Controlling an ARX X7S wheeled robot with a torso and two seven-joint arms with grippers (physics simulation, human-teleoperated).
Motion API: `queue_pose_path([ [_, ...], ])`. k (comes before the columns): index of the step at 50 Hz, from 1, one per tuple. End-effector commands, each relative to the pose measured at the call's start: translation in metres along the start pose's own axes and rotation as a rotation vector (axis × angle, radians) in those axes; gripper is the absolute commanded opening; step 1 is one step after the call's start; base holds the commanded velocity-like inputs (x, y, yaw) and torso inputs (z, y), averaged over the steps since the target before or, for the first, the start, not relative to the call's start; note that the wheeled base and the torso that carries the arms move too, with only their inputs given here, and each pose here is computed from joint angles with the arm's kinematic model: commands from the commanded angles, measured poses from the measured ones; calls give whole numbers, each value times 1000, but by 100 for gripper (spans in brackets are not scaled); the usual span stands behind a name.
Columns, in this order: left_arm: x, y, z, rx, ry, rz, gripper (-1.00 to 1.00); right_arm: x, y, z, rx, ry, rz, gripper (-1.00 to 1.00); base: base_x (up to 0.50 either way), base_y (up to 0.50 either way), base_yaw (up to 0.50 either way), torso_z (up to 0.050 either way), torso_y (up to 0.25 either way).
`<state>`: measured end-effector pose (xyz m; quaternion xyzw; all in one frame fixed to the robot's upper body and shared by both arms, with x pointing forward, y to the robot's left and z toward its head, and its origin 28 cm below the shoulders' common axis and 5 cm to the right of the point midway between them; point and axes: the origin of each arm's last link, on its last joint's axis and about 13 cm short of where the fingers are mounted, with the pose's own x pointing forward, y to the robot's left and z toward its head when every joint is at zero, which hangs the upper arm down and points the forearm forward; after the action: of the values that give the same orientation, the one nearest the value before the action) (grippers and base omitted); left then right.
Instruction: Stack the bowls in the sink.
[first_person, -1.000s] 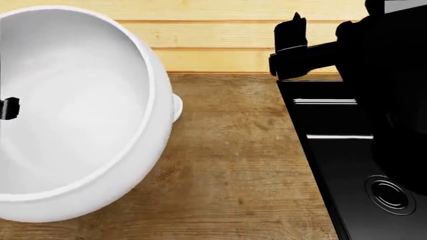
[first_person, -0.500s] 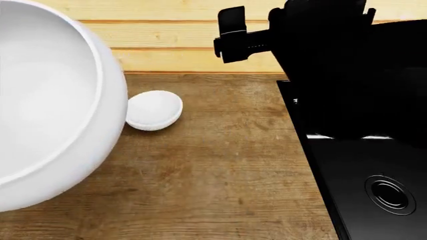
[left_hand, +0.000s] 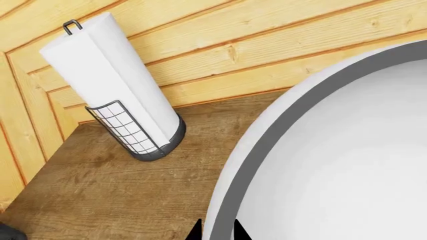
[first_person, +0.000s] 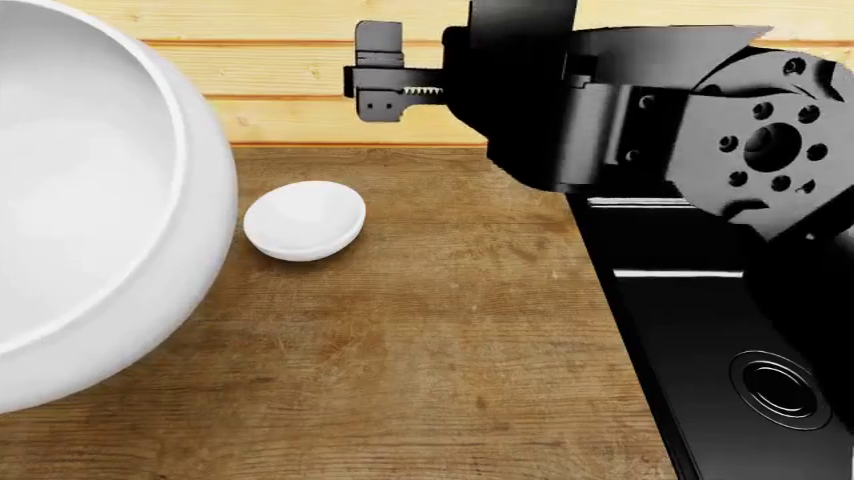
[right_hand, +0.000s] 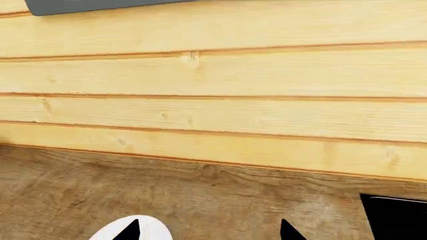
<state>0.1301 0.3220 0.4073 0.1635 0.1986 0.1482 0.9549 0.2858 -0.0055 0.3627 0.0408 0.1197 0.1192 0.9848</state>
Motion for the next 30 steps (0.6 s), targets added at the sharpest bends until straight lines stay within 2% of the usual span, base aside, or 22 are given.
queue_pose_path([
  [1,-2,2,2,-7,-12,3,-100,17,7,-1,110,99,26,100,0,0,0,0,0],
  [13,-1,0,2,4,-5,-6,-100,36,8,-18,190,167,53,100,0,0,0,0,0],
  [24,-1,0,2,8,-3,-9,-100,50,7,-36,214,178,87,100,0,0,0,0,0],
  [30,-1,0,1,4,-1,-8,-100,58,9,-48,200,192,107,100,0,0,0,0,0],
])
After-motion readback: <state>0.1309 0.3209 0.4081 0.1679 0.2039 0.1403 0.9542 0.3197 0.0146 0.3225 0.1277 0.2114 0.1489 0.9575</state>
